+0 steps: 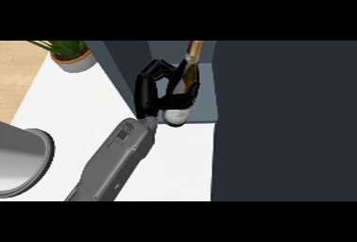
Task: Pick up the wine, place it into the cabinet and close the cabinet
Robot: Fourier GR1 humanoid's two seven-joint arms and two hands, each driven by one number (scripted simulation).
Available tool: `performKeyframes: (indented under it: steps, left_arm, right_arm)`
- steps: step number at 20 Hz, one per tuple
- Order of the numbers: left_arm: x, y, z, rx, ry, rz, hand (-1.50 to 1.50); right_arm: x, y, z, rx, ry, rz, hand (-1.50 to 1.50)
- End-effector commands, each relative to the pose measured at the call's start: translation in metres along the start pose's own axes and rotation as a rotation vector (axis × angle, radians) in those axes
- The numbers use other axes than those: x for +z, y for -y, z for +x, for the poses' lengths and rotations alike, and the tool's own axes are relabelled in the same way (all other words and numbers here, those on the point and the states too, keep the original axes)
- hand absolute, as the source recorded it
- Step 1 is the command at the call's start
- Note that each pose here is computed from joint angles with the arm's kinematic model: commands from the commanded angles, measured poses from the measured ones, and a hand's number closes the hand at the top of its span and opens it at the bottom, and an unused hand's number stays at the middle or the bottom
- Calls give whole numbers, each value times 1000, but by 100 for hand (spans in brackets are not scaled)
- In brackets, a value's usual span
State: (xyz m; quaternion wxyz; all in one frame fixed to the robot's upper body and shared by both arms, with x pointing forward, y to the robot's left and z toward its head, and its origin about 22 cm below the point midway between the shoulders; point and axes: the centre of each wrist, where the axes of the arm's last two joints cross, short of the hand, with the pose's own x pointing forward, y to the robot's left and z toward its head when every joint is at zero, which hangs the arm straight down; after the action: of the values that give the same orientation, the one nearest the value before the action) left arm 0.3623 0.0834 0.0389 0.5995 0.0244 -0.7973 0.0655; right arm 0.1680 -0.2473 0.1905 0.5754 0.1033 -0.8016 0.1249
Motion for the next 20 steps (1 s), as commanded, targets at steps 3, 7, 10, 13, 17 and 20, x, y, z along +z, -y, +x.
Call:
performKeyframes:
  steps: [3,7,10,13,17,20]
  left_arm:
    - [-16,7,1,-47,-18,18,150]
    - [-20,-5,-22,-45,-16,29,150]
    - [-33,2,-11,-95,59,36,150]
    - [-40,-4,-16,-115,82,39,150]
    - [-55,6,-6,-133,95,89,150]
    - [-62,3,-8,-139,92,89,150]
  right_arm:
    - [25,-12,18,-36,58,8,-150]
    - [14,-14,19,-24,46,35,-150]
    - [12,-11,26,-25,53,27,-150]
    - [14,-4,16,-27,48,29,-150]
    - [18,-14,16,-19,33,36,-150]
    - [18,-13,14,-27,50,46,-150]
